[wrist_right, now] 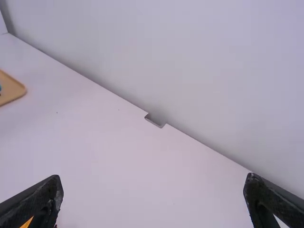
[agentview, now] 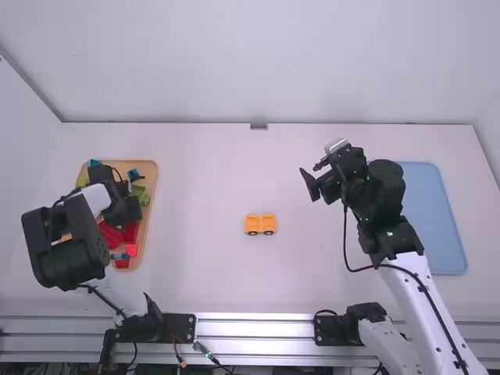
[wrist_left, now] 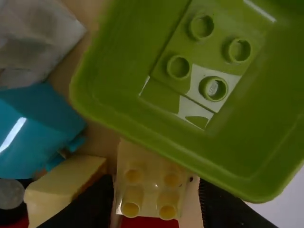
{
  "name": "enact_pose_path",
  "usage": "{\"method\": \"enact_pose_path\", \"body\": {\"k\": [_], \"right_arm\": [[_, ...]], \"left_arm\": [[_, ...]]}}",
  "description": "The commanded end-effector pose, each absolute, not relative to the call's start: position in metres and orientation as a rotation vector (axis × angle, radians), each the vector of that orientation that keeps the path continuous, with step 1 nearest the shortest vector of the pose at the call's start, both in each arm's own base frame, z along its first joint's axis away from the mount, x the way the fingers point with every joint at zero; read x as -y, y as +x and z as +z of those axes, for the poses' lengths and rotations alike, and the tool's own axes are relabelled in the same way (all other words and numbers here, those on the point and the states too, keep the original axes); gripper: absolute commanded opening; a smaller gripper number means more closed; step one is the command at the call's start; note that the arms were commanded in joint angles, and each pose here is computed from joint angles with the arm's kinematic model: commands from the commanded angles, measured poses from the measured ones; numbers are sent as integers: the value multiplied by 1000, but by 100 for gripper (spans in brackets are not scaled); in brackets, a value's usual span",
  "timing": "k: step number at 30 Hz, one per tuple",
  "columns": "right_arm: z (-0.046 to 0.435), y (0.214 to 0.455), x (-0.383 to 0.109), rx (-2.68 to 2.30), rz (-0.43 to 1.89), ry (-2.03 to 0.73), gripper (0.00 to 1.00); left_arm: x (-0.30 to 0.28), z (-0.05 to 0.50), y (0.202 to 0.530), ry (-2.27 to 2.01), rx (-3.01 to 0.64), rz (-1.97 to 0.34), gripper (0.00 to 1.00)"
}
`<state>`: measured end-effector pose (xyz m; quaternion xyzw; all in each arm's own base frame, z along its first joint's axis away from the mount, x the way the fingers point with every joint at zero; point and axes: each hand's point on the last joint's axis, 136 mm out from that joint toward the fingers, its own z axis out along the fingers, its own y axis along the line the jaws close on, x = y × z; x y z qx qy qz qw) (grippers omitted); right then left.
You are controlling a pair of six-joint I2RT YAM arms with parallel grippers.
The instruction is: Assemble lego blocks to make yellow taxi
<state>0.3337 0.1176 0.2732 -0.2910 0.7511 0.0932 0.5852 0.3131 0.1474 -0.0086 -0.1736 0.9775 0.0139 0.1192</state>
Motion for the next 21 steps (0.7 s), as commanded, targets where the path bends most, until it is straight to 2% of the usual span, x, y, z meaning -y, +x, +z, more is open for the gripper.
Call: {"method": "enact_pose_path", "body": {"k": [1,7,16,21], "right_arm": [[294,334,-119,-1705,218,-672,99],[294,334,-119,-1708,218,-672,99],[294,333,-120,-1708,219,-672,99],[293,333,-119,-1712,219,-672,99]], "left_arm": [[-145,-14,309,-509,-2876,43,46],[-147,-13,311,-477,-2870,51,42],[-146,-17,311,-440,-2861,57,42],[-149,-16,315,-429,-2844,71,33]]}}
